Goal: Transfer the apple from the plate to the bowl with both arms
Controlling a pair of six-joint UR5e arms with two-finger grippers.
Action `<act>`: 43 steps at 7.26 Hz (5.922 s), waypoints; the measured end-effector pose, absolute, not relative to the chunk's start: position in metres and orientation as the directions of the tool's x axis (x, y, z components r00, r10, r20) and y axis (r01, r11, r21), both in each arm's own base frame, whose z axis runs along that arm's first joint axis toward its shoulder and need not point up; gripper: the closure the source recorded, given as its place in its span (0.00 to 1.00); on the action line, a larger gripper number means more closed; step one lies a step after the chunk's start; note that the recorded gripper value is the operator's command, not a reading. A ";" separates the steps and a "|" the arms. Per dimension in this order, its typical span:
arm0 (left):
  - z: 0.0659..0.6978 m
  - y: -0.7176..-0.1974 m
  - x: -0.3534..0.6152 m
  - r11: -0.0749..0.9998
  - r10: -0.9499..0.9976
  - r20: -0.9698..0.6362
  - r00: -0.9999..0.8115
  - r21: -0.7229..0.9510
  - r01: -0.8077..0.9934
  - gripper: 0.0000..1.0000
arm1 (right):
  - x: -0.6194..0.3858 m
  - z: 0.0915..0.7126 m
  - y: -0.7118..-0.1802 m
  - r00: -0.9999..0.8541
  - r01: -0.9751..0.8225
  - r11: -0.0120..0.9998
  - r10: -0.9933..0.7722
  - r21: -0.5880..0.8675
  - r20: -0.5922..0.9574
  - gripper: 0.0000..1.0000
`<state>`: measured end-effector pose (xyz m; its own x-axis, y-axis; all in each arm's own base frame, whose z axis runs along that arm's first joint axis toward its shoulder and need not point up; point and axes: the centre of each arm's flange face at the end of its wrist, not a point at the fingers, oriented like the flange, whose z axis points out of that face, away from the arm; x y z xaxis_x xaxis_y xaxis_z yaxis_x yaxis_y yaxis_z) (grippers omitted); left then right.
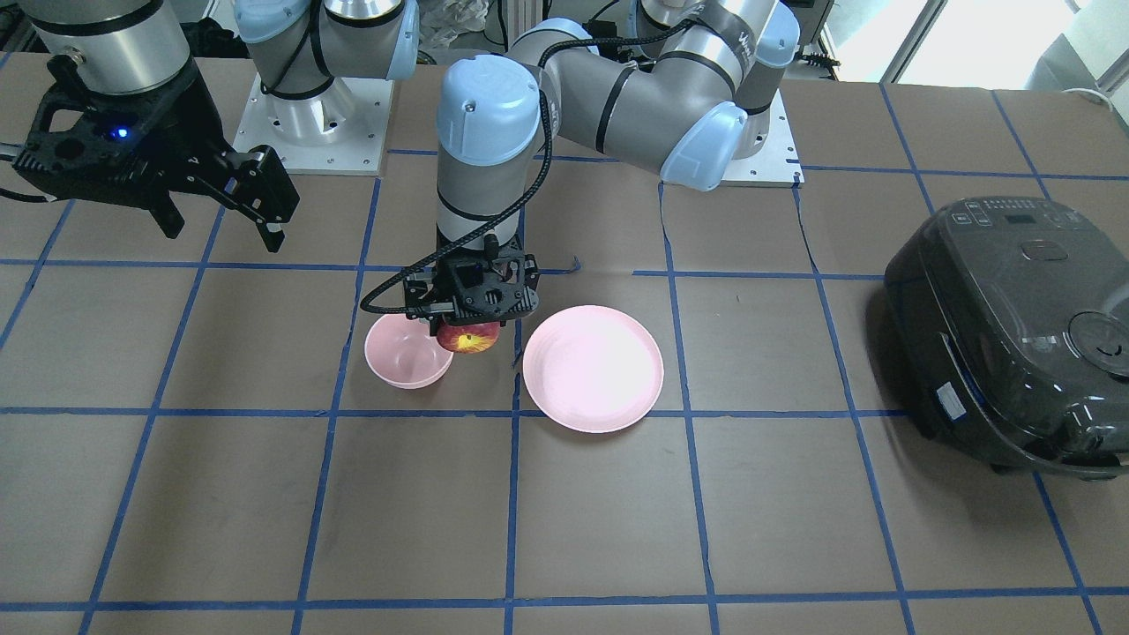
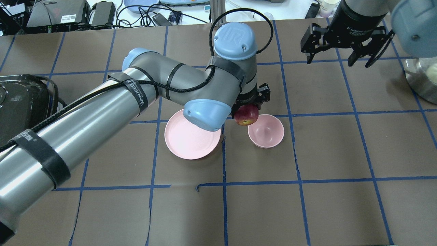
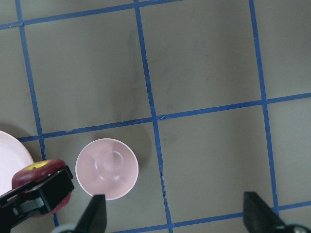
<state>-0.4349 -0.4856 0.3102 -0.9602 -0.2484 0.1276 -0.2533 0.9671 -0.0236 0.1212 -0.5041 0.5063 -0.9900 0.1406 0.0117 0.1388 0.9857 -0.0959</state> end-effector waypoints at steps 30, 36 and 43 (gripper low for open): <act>0.508 -0.521 -0.149 0.993 -0.105 0.080 -0.991 -0.053 -0.109 0.00 | 0.123 0.507 -0.502 -0.990 0.137 0.987 0.138 -0.082 0.010 0.00; 0.509 -0.524 -0.140 0.994 -0.095 0.014 -0.995 -0.056 -0.096 0.00 | 0.124 0.508 -0.504 -0.991 0.135 0.987 0.136 -0.090 0.009 0.00; 0.505 -0.518 -0.150 0.996 -0.078 0.026 -0.997 -0.041 -0.079 0.00 | 0.124 0.501 -0.508 -0.991 0.130 0.988 0.131 -0.087 0.010 0.00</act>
